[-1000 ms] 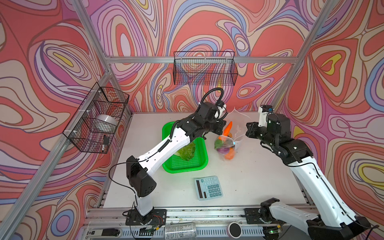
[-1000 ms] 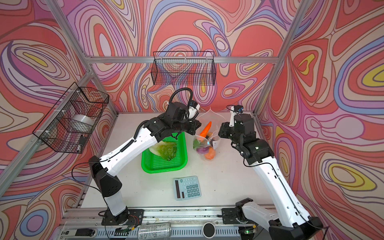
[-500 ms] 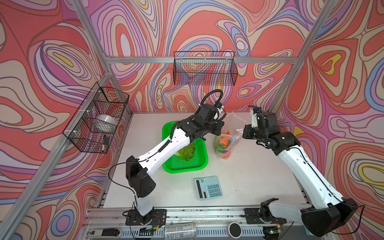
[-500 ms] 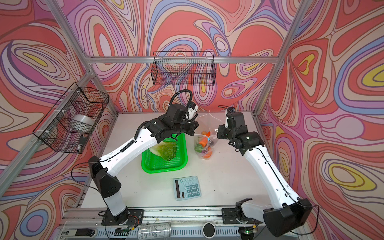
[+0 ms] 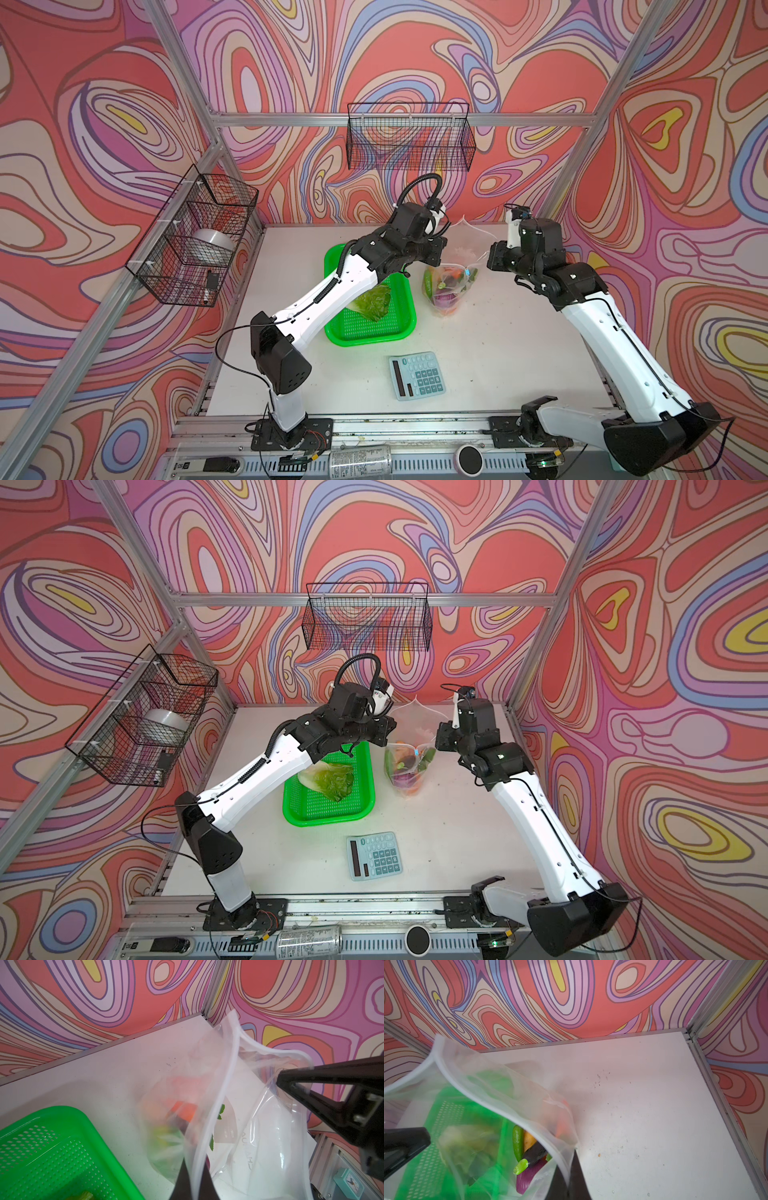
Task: Place the food in the zip-top bag and seal the zipper
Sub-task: 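Move the left gripper back over the green basket above the pale lettuce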
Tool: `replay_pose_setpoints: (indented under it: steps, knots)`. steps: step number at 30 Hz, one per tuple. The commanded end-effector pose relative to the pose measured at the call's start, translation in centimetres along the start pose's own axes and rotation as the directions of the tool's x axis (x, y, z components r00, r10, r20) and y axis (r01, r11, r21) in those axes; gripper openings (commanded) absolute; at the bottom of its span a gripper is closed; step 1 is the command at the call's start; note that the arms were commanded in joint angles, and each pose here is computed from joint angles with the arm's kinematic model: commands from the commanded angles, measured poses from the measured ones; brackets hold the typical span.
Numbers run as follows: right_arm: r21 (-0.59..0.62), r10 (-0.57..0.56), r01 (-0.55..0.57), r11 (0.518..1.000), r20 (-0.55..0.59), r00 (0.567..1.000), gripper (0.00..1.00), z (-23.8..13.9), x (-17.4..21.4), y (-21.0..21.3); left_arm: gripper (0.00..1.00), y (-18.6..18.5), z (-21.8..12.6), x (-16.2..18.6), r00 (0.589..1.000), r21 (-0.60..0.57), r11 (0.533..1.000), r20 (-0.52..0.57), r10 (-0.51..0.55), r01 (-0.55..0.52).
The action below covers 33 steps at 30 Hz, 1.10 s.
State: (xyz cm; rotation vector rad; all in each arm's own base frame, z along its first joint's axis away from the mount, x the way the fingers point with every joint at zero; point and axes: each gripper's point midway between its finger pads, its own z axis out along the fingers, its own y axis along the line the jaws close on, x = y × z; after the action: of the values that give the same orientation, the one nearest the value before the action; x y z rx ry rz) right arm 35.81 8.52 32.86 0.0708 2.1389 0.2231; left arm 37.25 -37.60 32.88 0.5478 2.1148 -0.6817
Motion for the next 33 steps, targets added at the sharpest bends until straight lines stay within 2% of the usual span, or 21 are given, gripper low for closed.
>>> replay_pose_setpoints:
  steps: [1, 4, 7, 9, 12, 14, 17, 18, 20, 23, 25, 27, 29, 32, 33]
  knots:
    - [0.0, 0.005, -0.005, 1.0, 0.085, 0.996, 0.0, -2.0, -1.9, -0.2, 0.0, 2.0, 0.7, 1.0, 1.0, -0.054, 0.998, -0.015, -0.008, 0.007]
    - [-0.059, 0.013, -0.008, 0.998, 0.084, 0.996, 0.0, -1.9, -1.5, 0.7, 0.02, 3.5, 0.7, 1.9, 0.999, -0.089, 0.996, -0.021, -0.033, 0.031]
    - [-0.109, 0.029, -0.023, 0.994, 0.051, 0.998, 0.0, -0.9, -0.5, 1.5, 0.09, 5.0, 0.3, 2.3, 0.998, -0.125, 0.991, -0.018, -0.054, 0.051]
    - [-0.139, 0.041, -0.037, 0.99, 0.027, 0.999, 0.0, -0.1, 0.2, 2.0, 0.17, 5.9, -0.3, 2.4, 0.999, -0.156, 0.987, -0.014, -0.052, 0.049]
    - [-0.182, 0.048, -0.046, 0.982, 0.008, 0.999, 0.0, 0.5, 0.6, 2.8, 0.36, 6.7, -1.3, 2.5, 0.999, -0.187, 0.982, -0.015, -0.046, 0.043]
    - [-0.188, 0.047, -0.045, 0.981, 0.002, 0.999, 0.0, 0.7, 0.7, 3.0, 0.53, 7.3, -2.1, 2.6, 0.999, -0.211, 0.977, -0.012, -0.047, 0.043]
    - [-0.186, 0.045, -0.045, 0.982, -0.003, 0.999, 0.0, 1.1, 1.0, 2.9, 0.92, 8.1, -3.5, 2.9, 0.998, -0.25, 0.967, 0.001, -0.057, 0.056]
    - [-0.187, 0.045, -0.045, 0.981, -0.004, 0.999, 0.0, 1.1, 1.0, 2.9, 1.0, 8.4, -4.0, 3.1, 0.999, -0.261, 0.964, -0.001, -0.051, 0.049]
    - [-0.188, 0.042, -0.042, 0.981, -0.007, 0.999, 0.0, 1.2, 1.2, 2.9, 1.0, 9.3, -5.1, 3.7, 1.0, -0.307, 0.952, -0.029, -0.004, -0.005]
    - [-0.183, 0.035, -0.035, 0.983, -0.005, 0.999, 0.0, 1.1, 1.3, 2.8, 1.0, 11.5, -7.0, 4.8, 0.981, -0.412, 0.892, -0.136, 0.141, -0.185]
    - [-0.182, 0.032, -0.032, 0.983, -0.004, 0.999, 0.0, 1.1, 1.4, 2.8, 1.0, 12.3, -7.6, 6.2, 0.941, -0.408, 0.853, -0.227, 0.251, -0.326]
    - [-0.187, 0.031, -0.032, 0.982, -0.007, 0.999, 0.0, 1.2, 1.5, 2.8, 1.0, 12.8, -7.5, 8.1, 0.897, -0.357, 0.835, -0.303, 0.321, -0.419]
    - [-0.192, 0.037, -0.039, 0.981, -0.015, 0.999, 0.0, 1.4, 1.7, 2.9, 1.0, 13.9, -7.7, 9.6, 0.888, -0.351, 0.835, -0.34, 0.308, -0.424]
    - [-0.212, 0.051, -0.055, 0.976, -0.022, 0.998, 0.0, 1.5, 2.0, 3.2, 1.0, 16.2, -8.0, 11.2, 0.942, -0.42, 0.874, -0.317, 0.112, -0.245]
    - [-0.216, 0.056, -0.059, 0.975, -0.023, 0.998, 0.0, 1.5, 2.1, 3.3, 1.0, 17.0, -8.2, 11.6, 0.957, -0.468, 0.868, -0.29, 0.028, -0.167]
